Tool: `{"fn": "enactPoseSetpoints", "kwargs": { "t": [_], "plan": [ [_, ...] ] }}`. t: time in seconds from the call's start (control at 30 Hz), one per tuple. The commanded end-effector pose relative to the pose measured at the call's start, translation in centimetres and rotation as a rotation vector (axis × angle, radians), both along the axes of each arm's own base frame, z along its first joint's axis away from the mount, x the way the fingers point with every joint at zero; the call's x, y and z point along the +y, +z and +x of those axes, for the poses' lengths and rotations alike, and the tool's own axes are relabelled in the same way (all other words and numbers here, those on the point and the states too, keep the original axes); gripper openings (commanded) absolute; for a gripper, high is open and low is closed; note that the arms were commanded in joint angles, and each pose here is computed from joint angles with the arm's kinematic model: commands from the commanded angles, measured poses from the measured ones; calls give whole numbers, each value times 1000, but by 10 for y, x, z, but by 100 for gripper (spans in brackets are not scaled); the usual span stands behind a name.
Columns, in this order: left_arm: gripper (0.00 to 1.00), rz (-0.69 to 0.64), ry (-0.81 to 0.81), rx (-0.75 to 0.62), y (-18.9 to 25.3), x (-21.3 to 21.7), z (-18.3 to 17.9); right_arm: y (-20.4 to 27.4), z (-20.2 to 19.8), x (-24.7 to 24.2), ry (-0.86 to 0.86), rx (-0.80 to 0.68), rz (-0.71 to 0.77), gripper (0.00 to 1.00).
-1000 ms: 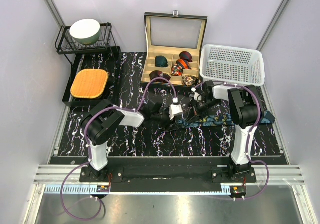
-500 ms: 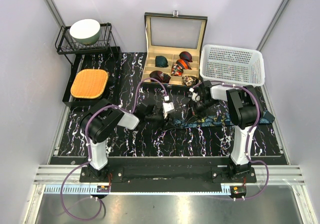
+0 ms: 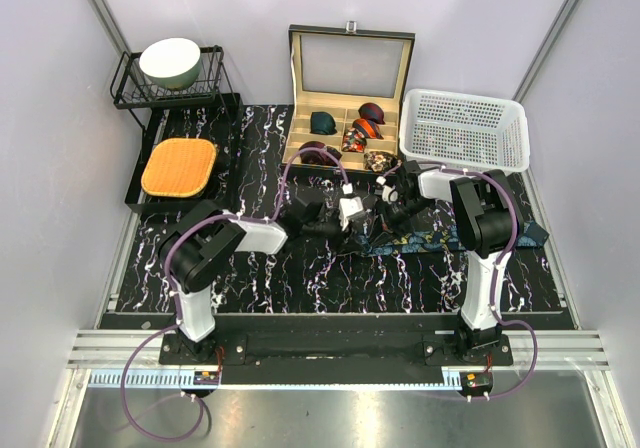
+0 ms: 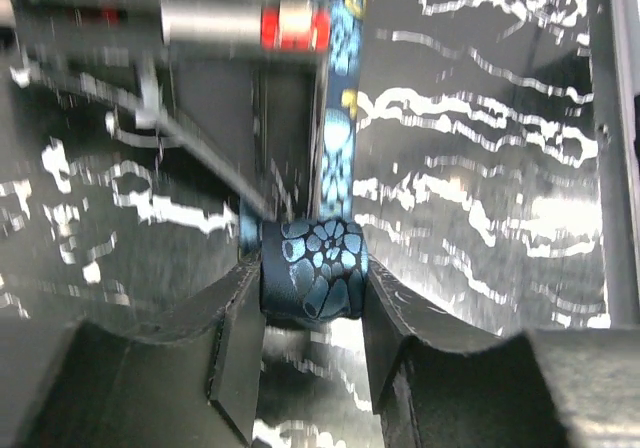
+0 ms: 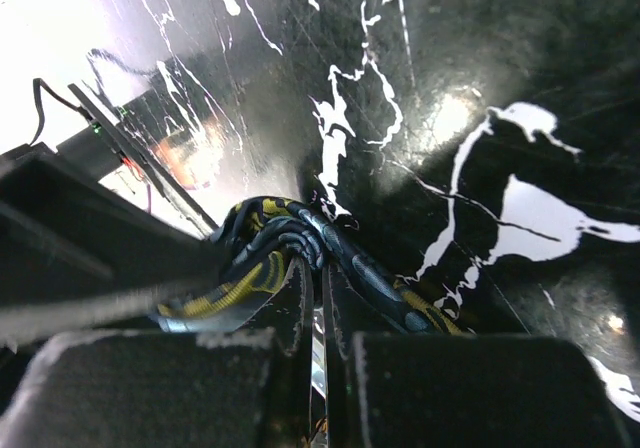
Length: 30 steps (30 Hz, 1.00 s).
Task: Roll the ties
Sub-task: Roll the tie at the center of the board.
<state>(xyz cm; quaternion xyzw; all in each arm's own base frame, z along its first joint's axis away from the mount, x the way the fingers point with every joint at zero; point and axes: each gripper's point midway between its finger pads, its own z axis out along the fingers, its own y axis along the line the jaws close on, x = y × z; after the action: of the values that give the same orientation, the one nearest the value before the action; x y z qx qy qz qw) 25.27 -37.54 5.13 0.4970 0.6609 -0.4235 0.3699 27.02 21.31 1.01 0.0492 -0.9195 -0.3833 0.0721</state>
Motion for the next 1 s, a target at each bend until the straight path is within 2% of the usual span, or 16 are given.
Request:
{"fn": "enactPoseSetpoints", "kwargs": {
  "t": [0.0, 0.27, 0.7, 0.97],
  "plan": [
    [42, -21, 8, -21, 10, -24, 10, -39, 9, -12, 30, -94, -153, 0],
    [42, 91, -40, -13, -36, -25, 0, -39, 5, -9, 31, -82, -129, 0],
    [39, 454, -107, 2, -115, 26, -31, -18, 4, 6, 20, -90, -2, 0],
    [29, 600, -134, 40, -134, 57, -46, 16, 23, -4, -59, -84, 86, 16]
  ]
}}
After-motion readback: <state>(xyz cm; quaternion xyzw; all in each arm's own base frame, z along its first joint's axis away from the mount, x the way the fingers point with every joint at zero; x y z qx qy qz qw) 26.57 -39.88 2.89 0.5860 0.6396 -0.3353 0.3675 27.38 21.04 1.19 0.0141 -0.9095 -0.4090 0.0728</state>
